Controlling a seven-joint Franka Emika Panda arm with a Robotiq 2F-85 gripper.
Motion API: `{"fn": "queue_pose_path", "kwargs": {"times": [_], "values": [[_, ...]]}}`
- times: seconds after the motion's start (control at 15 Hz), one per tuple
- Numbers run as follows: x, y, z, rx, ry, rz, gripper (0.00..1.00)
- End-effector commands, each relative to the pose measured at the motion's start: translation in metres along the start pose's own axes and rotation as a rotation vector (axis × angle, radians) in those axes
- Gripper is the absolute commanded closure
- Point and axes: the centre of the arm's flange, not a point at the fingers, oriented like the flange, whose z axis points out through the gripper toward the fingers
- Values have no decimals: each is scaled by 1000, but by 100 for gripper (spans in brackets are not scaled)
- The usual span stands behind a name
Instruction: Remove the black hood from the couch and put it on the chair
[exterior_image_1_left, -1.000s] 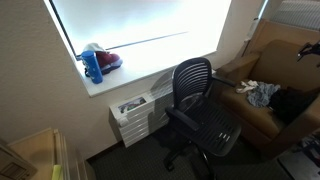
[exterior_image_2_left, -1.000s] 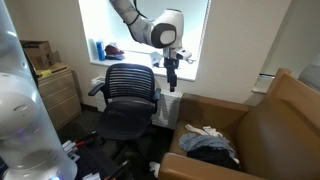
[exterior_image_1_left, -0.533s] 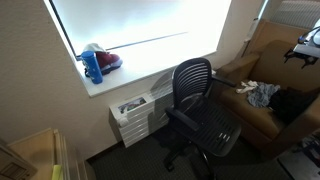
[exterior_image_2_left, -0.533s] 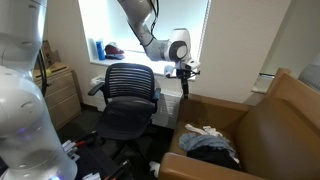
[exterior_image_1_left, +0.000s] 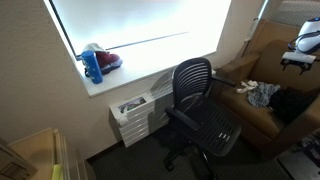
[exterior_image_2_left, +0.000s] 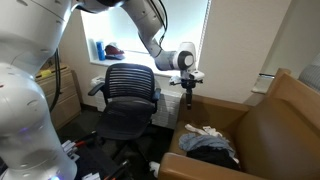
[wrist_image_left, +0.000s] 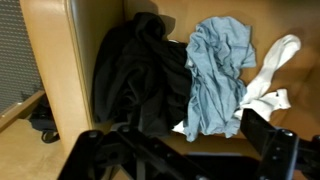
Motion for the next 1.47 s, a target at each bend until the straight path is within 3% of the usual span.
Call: {"fn": "queue_pose_path", "kwargs": {"times": [0.0,0.33,0.4,0.67,0.8,1.0,1.13,1.33,1.4], "values": [[41,-52,66,-146,-11,139,0],[55,-80,128,-332,-266,204,0],[12,-25,114,-291,-187,180,0],[16,-33,123,-326,-229,197,0],[17,-26,128,-373,-248,23,0],[33,-39,153,-466,-252,-114,0],[44,-40,164,-582,-216,-131,0],[53,-53,170,-602,-326,-34,0],[24,-18,161,-596,-267,-66,0]]}}
